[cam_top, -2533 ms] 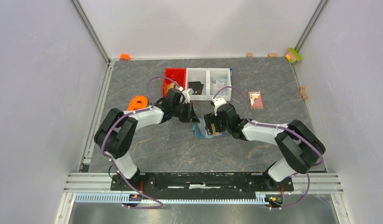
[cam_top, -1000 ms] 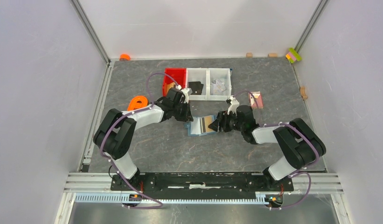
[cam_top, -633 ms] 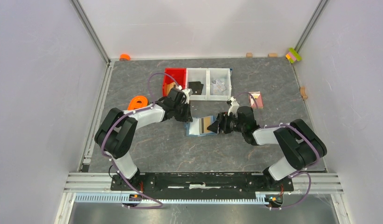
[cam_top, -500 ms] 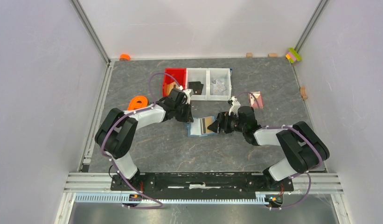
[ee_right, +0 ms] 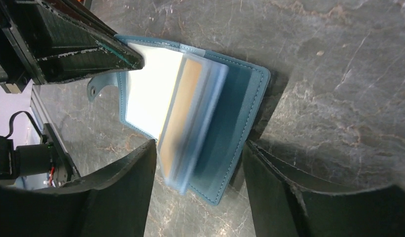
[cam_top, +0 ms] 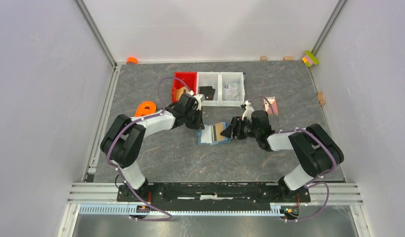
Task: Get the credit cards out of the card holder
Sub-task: Remove the credit card from the card holder.
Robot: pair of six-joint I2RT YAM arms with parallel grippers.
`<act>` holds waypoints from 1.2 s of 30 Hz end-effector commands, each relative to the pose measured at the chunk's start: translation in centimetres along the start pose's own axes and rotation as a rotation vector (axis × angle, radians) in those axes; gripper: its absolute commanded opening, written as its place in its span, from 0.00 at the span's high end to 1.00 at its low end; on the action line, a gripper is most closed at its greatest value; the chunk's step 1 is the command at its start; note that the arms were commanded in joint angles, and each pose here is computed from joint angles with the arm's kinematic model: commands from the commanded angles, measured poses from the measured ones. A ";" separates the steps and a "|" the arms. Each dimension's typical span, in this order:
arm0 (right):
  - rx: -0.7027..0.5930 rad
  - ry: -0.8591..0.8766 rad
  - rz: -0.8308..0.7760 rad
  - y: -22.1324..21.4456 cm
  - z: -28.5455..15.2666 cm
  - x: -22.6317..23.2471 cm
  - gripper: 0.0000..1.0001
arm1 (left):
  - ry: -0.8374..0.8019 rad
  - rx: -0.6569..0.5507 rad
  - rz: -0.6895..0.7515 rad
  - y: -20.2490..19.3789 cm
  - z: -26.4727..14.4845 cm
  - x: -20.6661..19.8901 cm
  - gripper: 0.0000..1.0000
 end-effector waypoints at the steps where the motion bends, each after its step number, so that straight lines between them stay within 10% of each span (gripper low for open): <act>1: 0.028 0.109 0.027 -1.0 -0.4 1.1 0.35 | -0.048 -0.018 0.045 0.8 0.0 -1.1 0.98; 18: -0.006 0.168 -0.006 -0.5 -0.8 2.0 0.73 | -0.056 -0.021 0.049 0.8 -0.1 -1.3 0.98; 36: -0.044 0.223 -0.064 -0.3 -1.4 3.4 0.07 | -0.058 -0.024 0.048 0.8 -0.2 -1.5 0.98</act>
Point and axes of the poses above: each gripper's point midway between its finger pads, its own z axis out along the fingers, its own x axis along the line the jaws close on, y = z × x, the point moved 8 cm from there along -z, back along the fingers, and after that the axes turned 1 degree about z, right-handed, at the moved point
